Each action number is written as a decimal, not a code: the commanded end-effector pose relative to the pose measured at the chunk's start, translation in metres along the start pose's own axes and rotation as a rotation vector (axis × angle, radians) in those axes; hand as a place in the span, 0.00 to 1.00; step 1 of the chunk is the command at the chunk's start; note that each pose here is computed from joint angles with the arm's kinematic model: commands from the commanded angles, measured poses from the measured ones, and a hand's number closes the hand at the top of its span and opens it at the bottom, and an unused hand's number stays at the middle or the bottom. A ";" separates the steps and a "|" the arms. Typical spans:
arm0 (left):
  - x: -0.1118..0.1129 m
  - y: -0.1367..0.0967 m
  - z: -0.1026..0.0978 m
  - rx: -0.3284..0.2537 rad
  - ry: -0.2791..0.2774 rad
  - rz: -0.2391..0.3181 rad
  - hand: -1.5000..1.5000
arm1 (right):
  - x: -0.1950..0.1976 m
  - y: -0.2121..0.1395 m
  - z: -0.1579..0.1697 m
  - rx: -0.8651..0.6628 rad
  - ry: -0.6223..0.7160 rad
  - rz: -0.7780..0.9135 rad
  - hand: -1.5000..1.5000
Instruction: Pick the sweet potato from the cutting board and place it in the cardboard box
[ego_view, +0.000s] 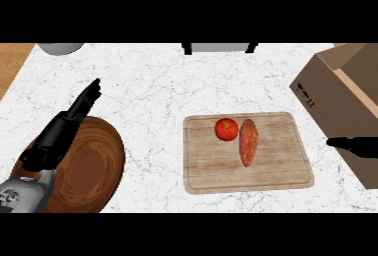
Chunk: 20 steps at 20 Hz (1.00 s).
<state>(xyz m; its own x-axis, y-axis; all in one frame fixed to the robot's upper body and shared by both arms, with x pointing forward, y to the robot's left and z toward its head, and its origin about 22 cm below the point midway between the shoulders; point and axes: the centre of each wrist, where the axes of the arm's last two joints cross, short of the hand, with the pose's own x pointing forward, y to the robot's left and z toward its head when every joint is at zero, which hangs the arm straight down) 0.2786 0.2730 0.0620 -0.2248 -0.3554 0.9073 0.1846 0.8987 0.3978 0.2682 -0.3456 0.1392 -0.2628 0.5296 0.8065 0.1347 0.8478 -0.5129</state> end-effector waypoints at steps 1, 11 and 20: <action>0.008 0.001 -0.001 -0.008 -0.027 0.007 0.50 | -0.007 0.009 0.021 0.109 -0.095 0.183 0.00; -0.002 0.008 -0.006 -0.032 -0.024 0.003 0.50 | 0.039 0.013 0.005 0.455 0.034 0.562 0.00; -0.005 0.001 -0.014 -0.056 -0.032 0.001 0.50 | 0.105 0.075 0.000 0.630 0.121 0.776 0.00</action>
<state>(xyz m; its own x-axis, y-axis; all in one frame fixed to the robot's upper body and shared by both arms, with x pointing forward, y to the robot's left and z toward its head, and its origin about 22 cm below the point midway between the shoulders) 0.2964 0.2658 0.0637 -0.2551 -0.3403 0.9051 0.2276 0.8886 0.3982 0.2541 -0.2561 0.1776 -0.2355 0.9279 0.2890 -0.2800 0.2200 -0.9345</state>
